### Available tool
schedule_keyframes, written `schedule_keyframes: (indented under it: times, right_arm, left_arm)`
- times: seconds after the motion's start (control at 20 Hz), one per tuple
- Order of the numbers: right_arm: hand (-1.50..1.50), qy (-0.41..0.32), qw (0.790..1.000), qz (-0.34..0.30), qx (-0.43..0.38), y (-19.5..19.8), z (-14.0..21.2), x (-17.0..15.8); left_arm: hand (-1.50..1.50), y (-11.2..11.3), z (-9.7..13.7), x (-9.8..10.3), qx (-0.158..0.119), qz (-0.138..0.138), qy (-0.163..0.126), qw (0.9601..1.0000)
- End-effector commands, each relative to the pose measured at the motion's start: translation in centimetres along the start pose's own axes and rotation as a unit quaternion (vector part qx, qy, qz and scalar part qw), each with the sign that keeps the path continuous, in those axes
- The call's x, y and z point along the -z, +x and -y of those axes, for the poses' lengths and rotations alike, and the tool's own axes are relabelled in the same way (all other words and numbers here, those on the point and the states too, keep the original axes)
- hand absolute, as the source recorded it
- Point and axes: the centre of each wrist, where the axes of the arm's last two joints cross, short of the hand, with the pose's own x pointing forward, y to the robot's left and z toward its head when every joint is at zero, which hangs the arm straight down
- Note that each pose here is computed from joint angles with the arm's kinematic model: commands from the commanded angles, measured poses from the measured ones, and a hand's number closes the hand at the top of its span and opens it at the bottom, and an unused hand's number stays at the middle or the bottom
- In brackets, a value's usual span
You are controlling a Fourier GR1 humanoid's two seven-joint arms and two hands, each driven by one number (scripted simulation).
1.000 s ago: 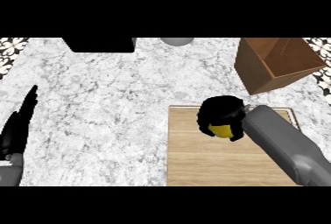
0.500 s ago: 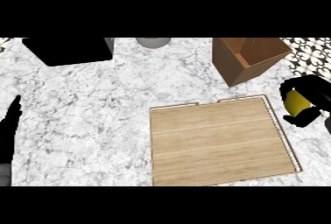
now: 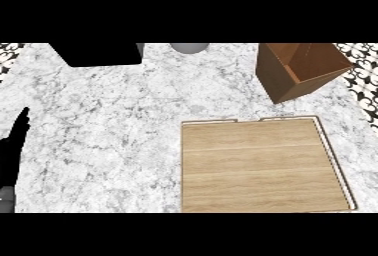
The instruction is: Pick the lemon from the tray and place it in the cardboard box
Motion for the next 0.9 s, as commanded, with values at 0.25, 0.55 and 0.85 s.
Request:
schedule_keyframes:
  times: [0.25, 0.55, 0.85]
  right_arm:
    - [1.50, -0.029, 0.996, 0.020, 0.086, 4.5, 4.2, 0.8]
    - [1.50, -0.033, 0.987, -0.009, 0.159, 10.1, 5.6, 5.3]
    - [1.50, -0.013, 0.979, -0.030, 0.202, 12.5, 2.4, 7.9]
  left_arm:
    - [0.00, 0.6, 1.2, 1.3, -0.003, 0.017, -0.017, 0.9997]
    - [0.00, 1.8, 1.9, 1.8, -0.003, 0.033, -0.026, 0.9991]
    - [0.00, 3.3, 1.7, 2.1, -0.008, 0.031, -0.033, 0.9989]
